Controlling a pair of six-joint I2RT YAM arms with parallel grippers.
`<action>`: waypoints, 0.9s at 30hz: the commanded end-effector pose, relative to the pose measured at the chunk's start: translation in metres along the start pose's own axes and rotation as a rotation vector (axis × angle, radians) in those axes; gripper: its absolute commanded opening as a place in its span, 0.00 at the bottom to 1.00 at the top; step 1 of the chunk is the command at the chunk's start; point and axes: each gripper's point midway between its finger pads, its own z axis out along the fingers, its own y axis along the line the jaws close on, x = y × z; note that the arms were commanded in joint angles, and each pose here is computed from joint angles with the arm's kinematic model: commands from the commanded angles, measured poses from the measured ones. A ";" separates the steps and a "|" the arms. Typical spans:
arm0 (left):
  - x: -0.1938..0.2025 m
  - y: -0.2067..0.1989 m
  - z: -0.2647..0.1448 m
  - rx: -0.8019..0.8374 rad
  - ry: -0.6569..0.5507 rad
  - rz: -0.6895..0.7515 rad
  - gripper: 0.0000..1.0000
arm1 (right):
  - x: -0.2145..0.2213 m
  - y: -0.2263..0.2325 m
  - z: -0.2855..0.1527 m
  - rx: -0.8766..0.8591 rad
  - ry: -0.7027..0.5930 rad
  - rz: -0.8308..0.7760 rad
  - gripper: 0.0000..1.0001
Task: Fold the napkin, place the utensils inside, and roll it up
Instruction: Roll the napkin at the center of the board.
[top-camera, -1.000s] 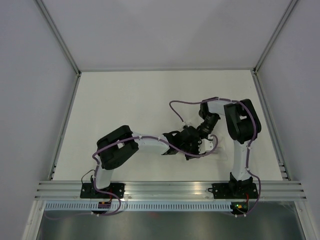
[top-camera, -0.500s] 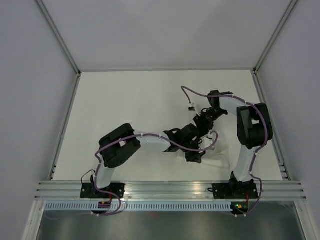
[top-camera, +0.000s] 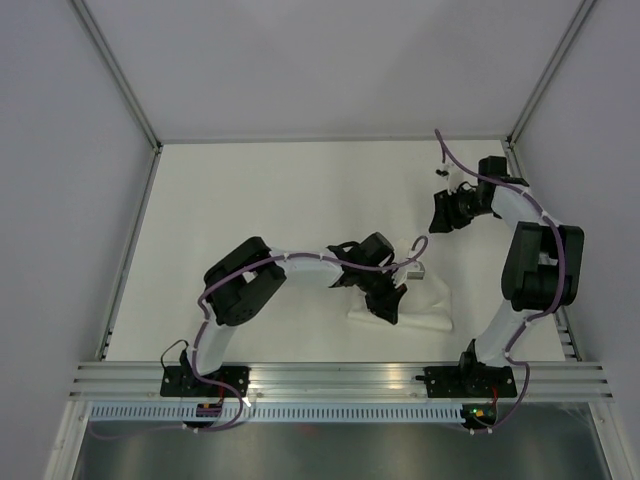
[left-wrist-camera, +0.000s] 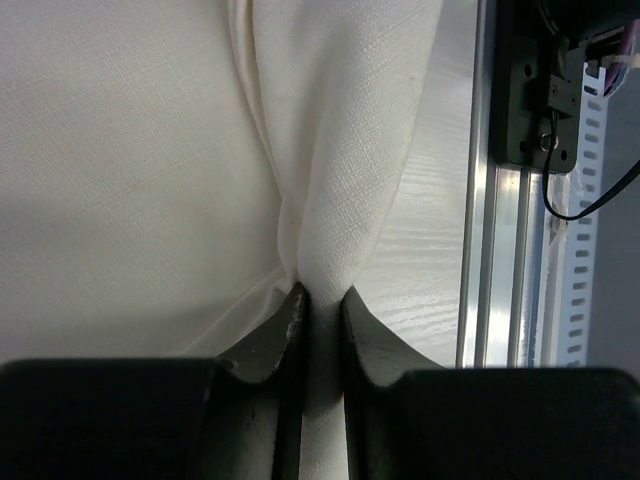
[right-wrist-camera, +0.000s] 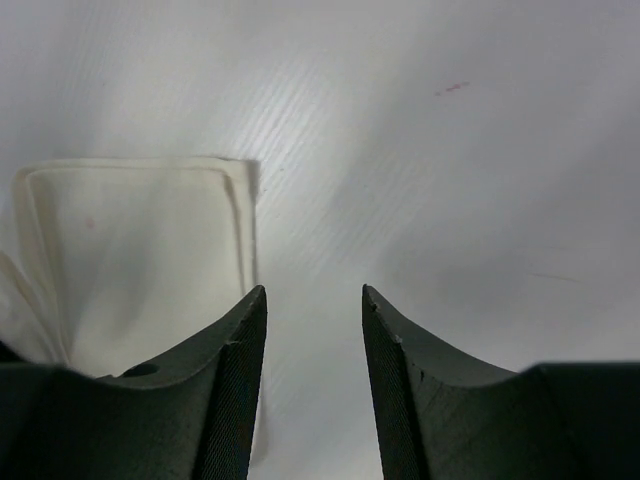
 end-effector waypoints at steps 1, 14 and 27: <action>0.010 0.007 -0.005 -0.019 0.071 -0.196 0.02 | -0.046 -0.024 -0.034 0.113 -0.156 0.013 0.49; -0.007 0.015 -0.011 0.124 0.134 -0.479 0.02 | -0.040 -0.015 -0.102 0.164 -0.281 -0.091 0.50; -0.001 0.031 -0.018 0.282 0.114 -0.710 0.03 | 0.032 0.101 -0.101 -0.085 -0.149 -0.553 0.50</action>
